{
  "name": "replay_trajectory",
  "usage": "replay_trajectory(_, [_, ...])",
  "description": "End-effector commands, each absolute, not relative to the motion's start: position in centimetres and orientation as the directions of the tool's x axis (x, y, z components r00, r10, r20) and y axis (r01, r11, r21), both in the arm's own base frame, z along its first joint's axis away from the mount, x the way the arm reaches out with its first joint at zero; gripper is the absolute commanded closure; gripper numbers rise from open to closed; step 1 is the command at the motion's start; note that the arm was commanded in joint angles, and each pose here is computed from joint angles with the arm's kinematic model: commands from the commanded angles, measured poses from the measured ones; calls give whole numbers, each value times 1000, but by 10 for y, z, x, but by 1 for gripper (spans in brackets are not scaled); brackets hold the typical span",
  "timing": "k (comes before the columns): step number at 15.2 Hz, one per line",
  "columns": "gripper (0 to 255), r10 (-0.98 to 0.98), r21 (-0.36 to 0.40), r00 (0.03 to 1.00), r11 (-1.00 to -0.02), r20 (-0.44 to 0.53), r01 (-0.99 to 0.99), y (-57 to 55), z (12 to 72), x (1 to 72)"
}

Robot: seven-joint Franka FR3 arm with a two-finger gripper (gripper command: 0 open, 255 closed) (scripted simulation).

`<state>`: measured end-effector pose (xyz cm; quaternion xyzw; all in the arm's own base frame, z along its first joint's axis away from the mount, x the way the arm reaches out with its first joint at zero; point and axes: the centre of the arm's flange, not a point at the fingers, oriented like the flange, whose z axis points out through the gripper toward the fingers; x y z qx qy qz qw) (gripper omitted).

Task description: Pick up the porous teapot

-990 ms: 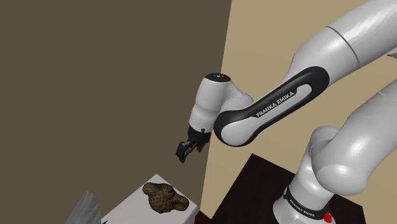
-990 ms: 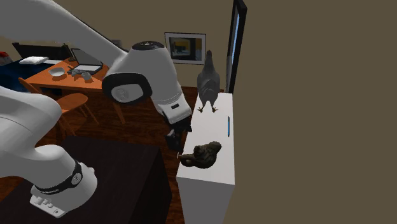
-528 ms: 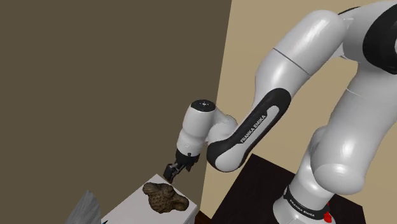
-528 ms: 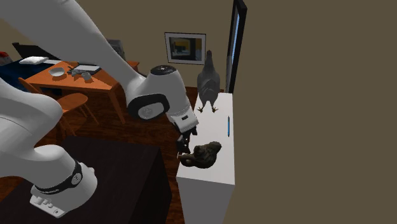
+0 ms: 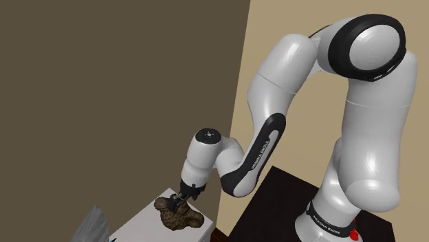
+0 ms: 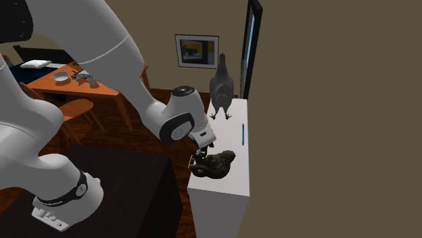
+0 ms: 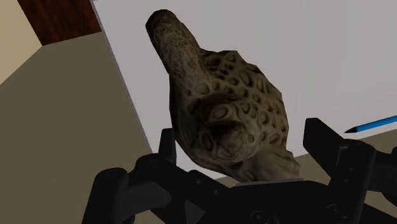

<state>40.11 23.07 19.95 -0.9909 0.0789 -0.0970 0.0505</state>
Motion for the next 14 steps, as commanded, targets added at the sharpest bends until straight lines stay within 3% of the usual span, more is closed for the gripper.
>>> replay_trajectory(1, [0, -166, -116, 969, -982, 184, -146, 231, 187, 400])
replay_trajectory(5, [0, -166, -116, 969, -982, 184, -146, 231, 173, 400])
replay_trajectory(6, [255, -166, -116, 969, -982, 184, -146, 231, 174, 399])
replay_trajectory(14, [255, -166, -116, 969, -982, 184, -146, 231, 174, 399])
